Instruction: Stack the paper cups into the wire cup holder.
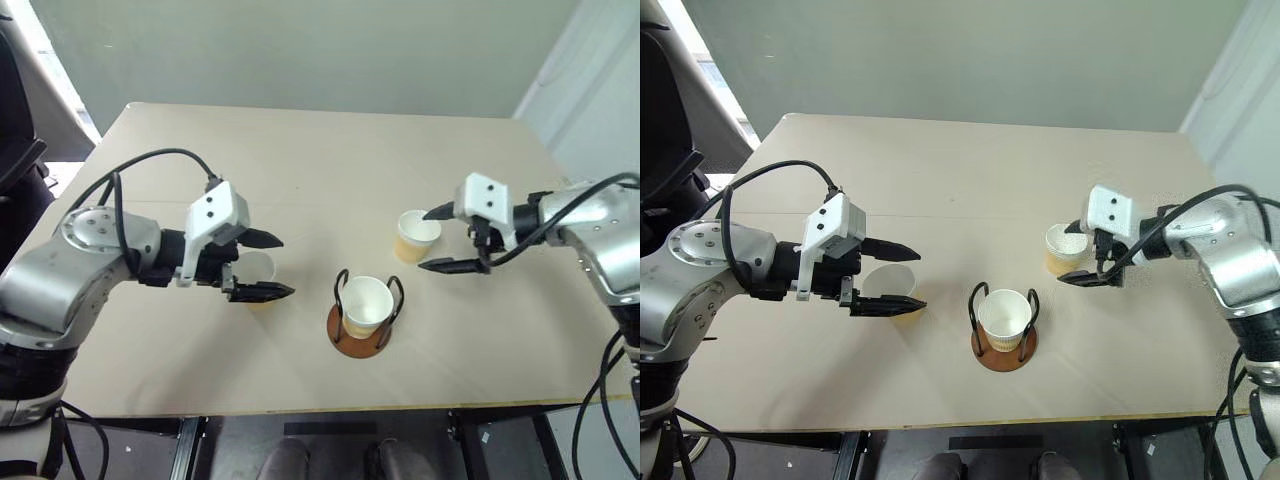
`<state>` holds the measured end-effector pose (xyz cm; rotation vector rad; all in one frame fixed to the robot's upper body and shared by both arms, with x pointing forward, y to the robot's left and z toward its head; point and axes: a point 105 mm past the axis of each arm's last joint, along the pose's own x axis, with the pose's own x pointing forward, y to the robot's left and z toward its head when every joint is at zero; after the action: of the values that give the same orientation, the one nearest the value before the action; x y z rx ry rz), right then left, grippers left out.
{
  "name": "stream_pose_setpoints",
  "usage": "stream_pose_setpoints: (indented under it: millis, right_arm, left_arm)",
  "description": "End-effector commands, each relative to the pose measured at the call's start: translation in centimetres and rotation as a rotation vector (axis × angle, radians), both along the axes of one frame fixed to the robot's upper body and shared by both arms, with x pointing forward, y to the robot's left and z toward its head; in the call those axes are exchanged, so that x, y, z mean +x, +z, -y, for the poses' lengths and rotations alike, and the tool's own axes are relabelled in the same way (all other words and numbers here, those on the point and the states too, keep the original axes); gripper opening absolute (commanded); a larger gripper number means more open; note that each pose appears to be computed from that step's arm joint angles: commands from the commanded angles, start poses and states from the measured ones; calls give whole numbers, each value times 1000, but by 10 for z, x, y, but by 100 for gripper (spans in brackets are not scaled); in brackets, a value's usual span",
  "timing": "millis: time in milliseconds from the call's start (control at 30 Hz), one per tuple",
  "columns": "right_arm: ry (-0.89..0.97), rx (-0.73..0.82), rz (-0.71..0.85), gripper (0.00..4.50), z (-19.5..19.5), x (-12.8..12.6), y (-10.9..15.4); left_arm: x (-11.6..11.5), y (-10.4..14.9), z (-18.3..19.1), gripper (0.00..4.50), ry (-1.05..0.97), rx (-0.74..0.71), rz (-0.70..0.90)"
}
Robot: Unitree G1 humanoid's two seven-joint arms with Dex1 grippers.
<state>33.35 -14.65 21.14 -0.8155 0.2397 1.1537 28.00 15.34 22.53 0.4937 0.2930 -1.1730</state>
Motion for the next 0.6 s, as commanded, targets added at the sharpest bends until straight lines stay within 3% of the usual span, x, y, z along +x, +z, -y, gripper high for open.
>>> stream_pose_setpoints:
  millis: [33,400,600]
  right_arm:
    - [-10,-31,49,443,3,13,-1]
    - [16,-84,31,443,-5,33,-31]
    - [15,-104,32,243,-4,38,-40]
  left_arm:
    - [-5,9,3,450,-16,4,45]
    - [-8,10,3,450,-2,1,51]
    - [-8,9,2,450,10,4,54]
